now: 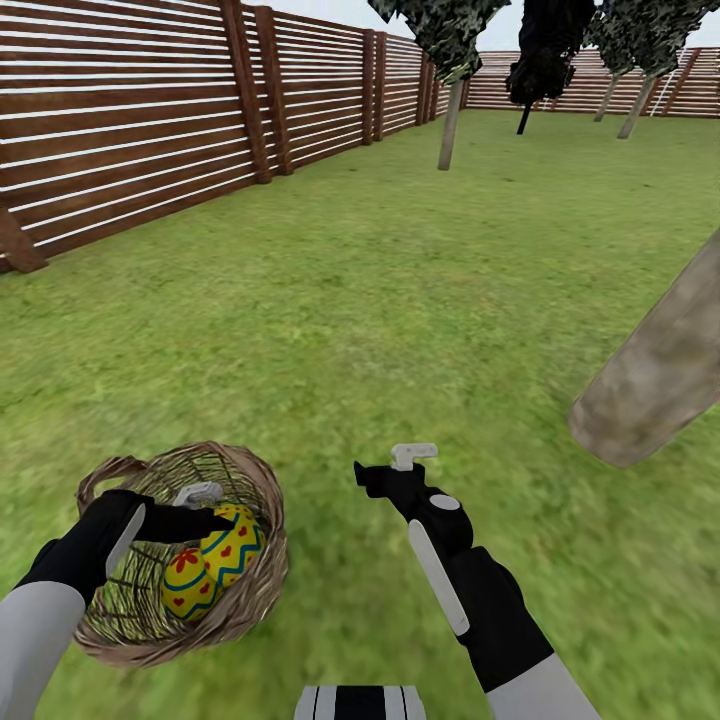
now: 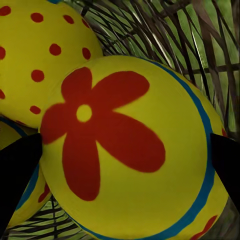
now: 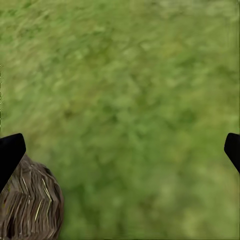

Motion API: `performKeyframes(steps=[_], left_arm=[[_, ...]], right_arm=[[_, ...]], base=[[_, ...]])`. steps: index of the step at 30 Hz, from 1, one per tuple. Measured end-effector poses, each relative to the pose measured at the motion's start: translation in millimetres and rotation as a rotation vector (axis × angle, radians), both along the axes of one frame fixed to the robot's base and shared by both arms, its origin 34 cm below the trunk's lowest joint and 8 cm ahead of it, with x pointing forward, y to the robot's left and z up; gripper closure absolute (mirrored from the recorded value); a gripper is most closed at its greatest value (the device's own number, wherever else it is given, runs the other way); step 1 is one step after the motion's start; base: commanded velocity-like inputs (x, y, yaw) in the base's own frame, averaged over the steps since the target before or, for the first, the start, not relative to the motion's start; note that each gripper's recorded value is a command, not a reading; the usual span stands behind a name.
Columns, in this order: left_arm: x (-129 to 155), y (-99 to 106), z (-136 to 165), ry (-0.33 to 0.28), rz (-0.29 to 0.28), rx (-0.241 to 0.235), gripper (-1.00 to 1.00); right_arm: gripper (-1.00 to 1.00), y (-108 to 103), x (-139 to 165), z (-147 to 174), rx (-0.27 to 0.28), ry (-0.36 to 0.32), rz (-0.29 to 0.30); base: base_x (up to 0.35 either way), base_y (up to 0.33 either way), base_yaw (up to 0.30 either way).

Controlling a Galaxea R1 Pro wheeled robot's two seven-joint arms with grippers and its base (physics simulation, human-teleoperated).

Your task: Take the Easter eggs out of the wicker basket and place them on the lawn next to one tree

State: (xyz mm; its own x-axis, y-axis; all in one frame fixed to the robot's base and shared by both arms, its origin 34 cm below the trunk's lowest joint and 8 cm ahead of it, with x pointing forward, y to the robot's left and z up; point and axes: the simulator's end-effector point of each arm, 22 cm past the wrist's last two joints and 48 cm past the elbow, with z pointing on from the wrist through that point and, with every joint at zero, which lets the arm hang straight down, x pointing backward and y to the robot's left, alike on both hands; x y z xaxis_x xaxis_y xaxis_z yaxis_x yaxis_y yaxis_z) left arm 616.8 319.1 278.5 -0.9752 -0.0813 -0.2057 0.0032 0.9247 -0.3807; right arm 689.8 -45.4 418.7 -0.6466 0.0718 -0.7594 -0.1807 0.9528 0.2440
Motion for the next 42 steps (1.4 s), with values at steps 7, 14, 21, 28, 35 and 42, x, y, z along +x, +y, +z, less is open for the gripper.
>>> performKeyframes(steps=[7,14,21,28,35,42], left_arm=[[3,0,9,-0.011,0.001,0.000,1.00],[4,0,16,-0.019,0.002,0.000,1.00],[10,0,32,-0.048,0.002,0.000,1.00],[15,0,48,-0.074,0.002,0.000,1.00],[13,2,55,-0.069,0.006,0.005,1.00],[11,6,54,-0.054,0.010,0.014,1.00]], right_arm=[[-1.00,0,1,11,0.000,-0.017,0.000],[-1.00,0,2,18,0.000,-0.029,0.000],[-1.00,0,4,37,0.000,-0.058,0.000],[-1.00,0,5,55,0.000,-0.086,0.000],[-1.00,0,5,65,0.000,-0.102,0.000],[-1.00,0,5,66,0.001,-0.104,0.000]], base=[[0.000,0.000,0.000],[0.000,0.000,0.000],[0.000,0.000,0.000],[0.000,0.000,0.000],[0.000,0.000,0.000],[0.000,0.000,0.000]])
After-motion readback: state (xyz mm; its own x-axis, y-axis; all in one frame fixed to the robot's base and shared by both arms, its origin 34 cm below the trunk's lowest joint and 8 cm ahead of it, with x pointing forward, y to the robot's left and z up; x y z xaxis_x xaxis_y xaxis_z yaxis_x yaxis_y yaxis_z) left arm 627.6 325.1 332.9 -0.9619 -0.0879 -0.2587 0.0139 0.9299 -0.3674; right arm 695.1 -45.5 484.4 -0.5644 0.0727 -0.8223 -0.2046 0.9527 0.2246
